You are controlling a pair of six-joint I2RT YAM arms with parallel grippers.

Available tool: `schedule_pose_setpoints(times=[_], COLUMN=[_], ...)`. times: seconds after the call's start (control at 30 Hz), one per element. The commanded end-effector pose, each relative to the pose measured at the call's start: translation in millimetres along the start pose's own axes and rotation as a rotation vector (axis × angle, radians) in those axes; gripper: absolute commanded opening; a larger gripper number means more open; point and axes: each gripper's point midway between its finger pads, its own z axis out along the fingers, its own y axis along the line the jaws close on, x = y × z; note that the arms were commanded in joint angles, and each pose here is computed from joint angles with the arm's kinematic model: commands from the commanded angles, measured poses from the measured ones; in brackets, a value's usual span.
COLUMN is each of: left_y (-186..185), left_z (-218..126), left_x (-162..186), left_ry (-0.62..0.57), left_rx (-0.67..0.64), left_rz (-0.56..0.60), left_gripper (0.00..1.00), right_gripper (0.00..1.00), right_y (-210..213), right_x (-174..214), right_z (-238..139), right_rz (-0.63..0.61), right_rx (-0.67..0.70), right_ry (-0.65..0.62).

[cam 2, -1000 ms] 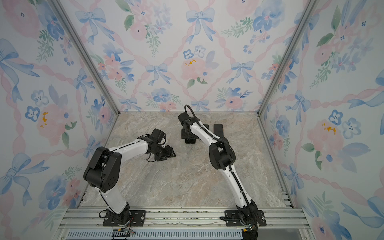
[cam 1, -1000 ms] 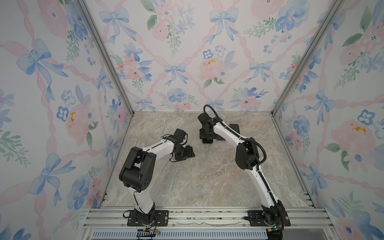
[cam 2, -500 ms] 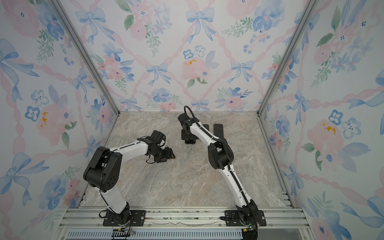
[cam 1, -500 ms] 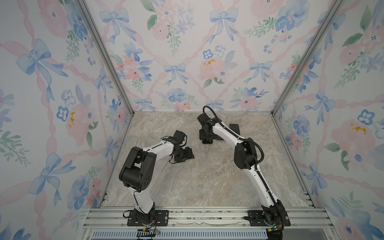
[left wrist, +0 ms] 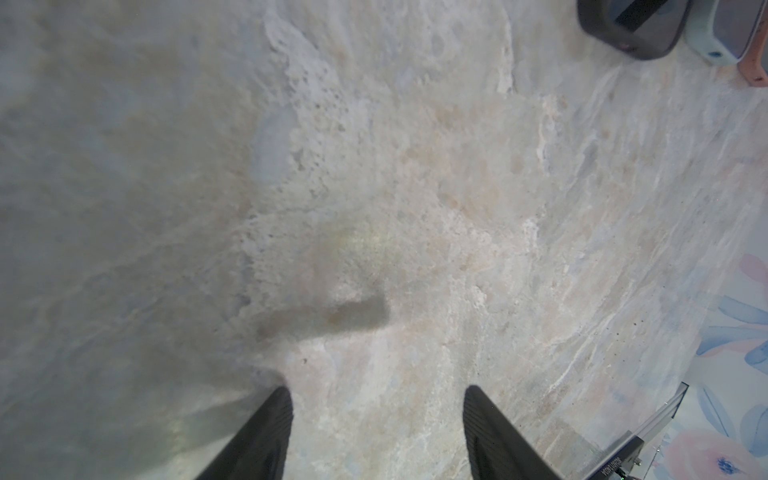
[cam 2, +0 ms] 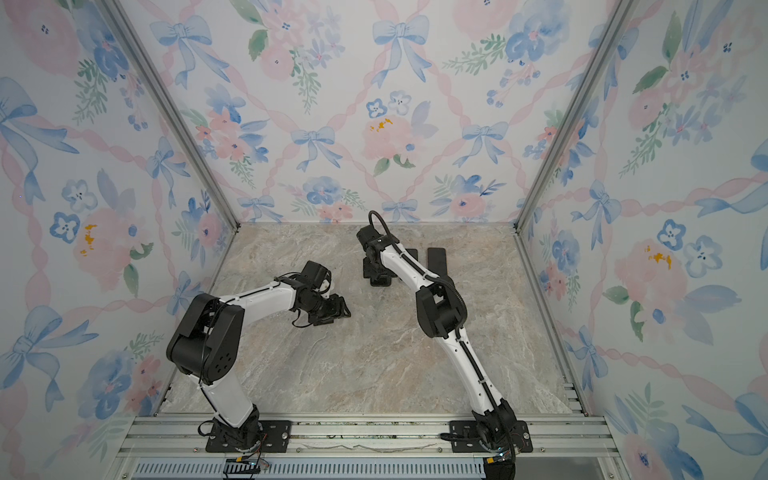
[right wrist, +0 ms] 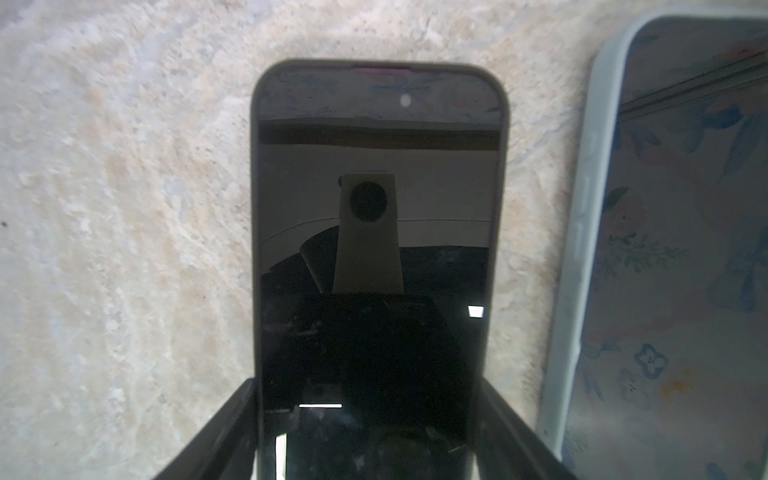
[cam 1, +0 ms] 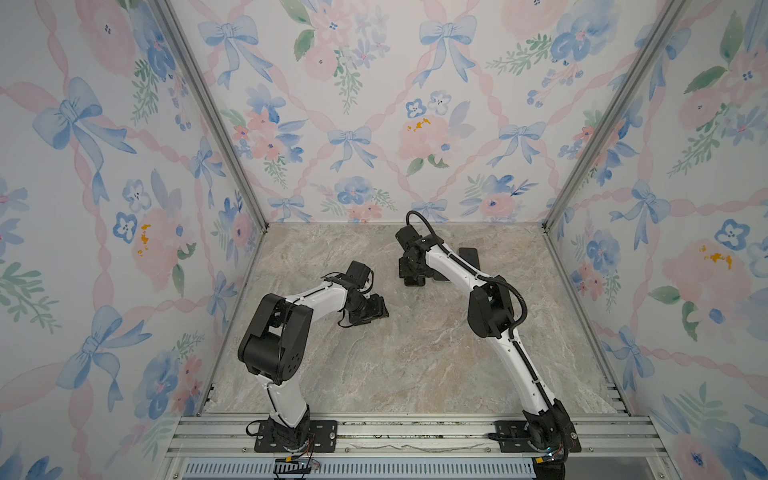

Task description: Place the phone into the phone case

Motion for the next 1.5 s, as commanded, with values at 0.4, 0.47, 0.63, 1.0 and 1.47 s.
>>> schedule_pose_setpoints(times=[0.4, 0.47, 0.63, 1.0, 1.47], left_y=[15, 21, 27, 77, 132], left_z=[-48, -72, -134, -167, -151], left_x=[-23, -35, -55, -42, -90], left_ry=[-0.250, -0.356, -0.693, -1.121, -1.135], left_rx=[-0.141, -0.208, -0.355, -0.347, -0.254], left_rz=[0.104, 0.112, 0.202, 0.554, 0.441], left_gripper=[0.86, 0.89, 0.98, 0.98, 0.98], right_gripper=[0.97, 0.97, 0.97, 0.99, 0.97], right_y=[11, 0, -65, -239, -266], right_x=[-10, 1, 38, 112, 104], right_z=[-115, -147, -197, -187, -148], right_rz=[-0.200, -0.245, -0.291, -0.182, -0.055], right_rx=[-0.035, -0.029, 0.008, 0.263, 0.082], right_ry=[-0.252, -0.396, -0.742, -0.797, -0.928])
